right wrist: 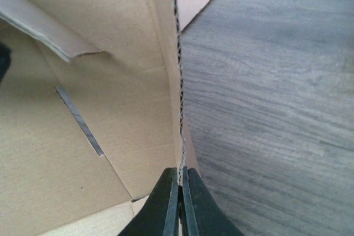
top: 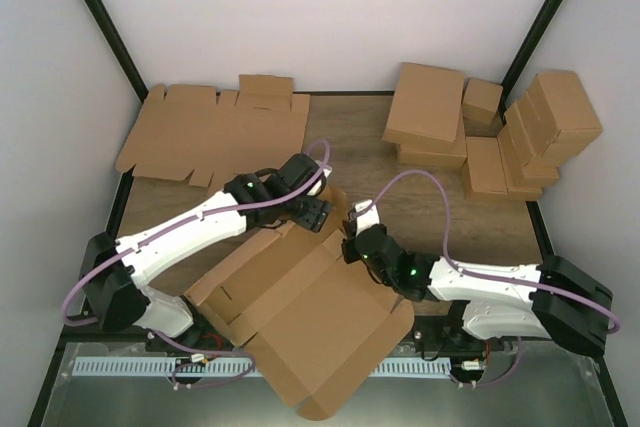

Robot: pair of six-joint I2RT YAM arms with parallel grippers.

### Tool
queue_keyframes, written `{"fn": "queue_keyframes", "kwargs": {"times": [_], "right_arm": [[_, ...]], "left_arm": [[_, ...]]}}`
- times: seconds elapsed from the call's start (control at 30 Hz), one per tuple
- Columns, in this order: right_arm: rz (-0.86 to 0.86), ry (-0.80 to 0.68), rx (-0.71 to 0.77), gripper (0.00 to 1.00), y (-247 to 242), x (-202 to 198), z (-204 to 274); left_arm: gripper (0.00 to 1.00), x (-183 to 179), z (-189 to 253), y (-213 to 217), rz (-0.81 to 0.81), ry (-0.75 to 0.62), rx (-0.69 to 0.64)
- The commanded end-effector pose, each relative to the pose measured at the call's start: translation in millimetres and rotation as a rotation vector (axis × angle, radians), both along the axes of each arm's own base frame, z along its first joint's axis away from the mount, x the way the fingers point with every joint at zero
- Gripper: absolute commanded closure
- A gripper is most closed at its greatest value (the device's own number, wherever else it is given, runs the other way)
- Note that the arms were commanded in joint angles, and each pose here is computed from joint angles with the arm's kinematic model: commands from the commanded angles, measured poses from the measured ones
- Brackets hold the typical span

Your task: Fold the paper box

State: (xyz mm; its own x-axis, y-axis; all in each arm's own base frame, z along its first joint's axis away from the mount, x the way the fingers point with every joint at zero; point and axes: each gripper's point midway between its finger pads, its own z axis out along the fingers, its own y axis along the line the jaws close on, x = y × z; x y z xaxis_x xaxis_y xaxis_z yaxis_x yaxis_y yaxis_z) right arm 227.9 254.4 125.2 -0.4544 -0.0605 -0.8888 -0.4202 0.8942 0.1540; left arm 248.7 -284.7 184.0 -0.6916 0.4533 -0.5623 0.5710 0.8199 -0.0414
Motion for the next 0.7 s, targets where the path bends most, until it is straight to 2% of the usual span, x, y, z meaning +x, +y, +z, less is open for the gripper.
{"fn": "queue_keyframes", "kwargs": {"times": [0.0, 0.4, 0.53, 0.67], "right_arm": [[0.011, -0.117, 0.02, 0.99, 4, 5, 38], [0.06, -0.283, 0.02, 0.99, -15, 9, 63], [0.051, -0.3, 0.033, 0.99, -23, 12, 58], [0.056, -0.316, 0.079, 0.99, -31, 15, 55]], "left_arm": [[0.2, 2, 15, 3, 0.021, -0.028, -0.046], [0.01, -5, 88, 19, 0.034, -0.081, -0.183], [0.0, -6, 112, 32, 0.058, -0.06, -0.294], [0.0, 17, 127, 69, 0.156, -0.039, -0.395]]}}
